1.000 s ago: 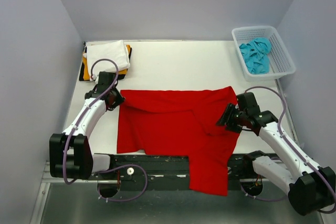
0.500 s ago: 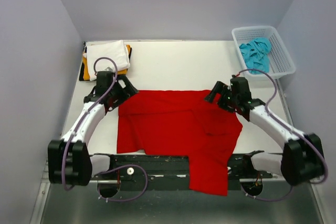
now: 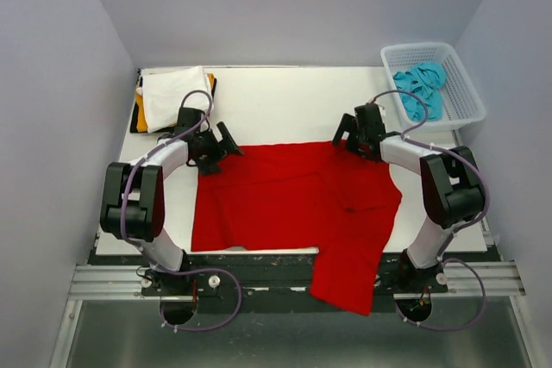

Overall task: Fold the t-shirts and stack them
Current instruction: Fold the flattened tshirt in 1/3 of the way

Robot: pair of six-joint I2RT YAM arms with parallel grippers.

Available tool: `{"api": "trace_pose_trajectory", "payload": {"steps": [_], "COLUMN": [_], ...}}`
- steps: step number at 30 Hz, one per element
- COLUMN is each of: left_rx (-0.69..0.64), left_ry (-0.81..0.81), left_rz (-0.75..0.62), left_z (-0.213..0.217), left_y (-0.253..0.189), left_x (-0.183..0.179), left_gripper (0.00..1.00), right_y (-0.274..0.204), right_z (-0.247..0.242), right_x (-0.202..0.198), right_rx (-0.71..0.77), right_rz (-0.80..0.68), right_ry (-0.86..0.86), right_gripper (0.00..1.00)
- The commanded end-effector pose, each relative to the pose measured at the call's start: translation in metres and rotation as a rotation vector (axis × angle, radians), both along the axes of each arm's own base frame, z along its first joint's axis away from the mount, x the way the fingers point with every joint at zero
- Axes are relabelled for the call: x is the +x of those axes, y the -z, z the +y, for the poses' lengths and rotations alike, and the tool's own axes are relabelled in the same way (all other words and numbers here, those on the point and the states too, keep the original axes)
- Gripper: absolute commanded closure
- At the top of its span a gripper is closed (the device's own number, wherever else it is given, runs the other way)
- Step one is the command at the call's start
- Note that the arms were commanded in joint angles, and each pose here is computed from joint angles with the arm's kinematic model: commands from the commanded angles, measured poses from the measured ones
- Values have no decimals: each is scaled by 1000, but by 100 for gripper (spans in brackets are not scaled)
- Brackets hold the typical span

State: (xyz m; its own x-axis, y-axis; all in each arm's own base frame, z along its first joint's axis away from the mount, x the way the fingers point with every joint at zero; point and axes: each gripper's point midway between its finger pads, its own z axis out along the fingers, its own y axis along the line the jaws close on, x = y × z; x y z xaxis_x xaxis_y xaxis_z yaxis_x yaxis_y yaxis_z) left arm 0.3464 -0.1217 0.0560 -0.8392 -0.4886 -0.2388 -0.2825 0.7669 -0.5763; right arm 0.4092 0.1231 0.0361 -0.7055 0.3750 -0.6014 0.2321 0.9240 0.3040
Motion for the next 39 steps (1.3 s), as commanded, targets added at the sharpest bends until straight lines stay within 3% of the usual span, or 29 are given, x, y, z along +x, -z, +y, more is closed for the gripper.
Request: {"api": "trace_pose_trajectory", "payload": {"steps": [1, 11, 16, 24, 29, 35, 39], "left_rx": [-19, -58, 24, 166, 202, 233, 278], "left_ry": [68, 99, 81, 32, -1, -79, -151], "left_rz": [35, 129, 123, -84, -199, -149, -77], "left_z": [-10, -24, -25, -12, -8, 3, 20], "left_y": [-4, 4, -4, -77, -111, -83, -52], "left_x": [11, 47, 60, 92, 41, -54, -113], "left_gripper": [1, 2, 1, 1, 1, 1, 1], "right_y": [32, 31, 27, -36, -96, -136, -141], "right_z": [-31, -61, -66, -39, -43, -63, -35], "right_x": [4, 36, 47, 65, 24, -29, -54], "right_rx": [-119, -92, -104, -84, -65, 19, 172], "right_rz": [79, 67, 42, -57, -195, -365, -393], "right_ry": [66, 246, 267, 28, 26, 166, 47], "right_gripper": [0, 0, 0, 0, 0, 0, 0]}}
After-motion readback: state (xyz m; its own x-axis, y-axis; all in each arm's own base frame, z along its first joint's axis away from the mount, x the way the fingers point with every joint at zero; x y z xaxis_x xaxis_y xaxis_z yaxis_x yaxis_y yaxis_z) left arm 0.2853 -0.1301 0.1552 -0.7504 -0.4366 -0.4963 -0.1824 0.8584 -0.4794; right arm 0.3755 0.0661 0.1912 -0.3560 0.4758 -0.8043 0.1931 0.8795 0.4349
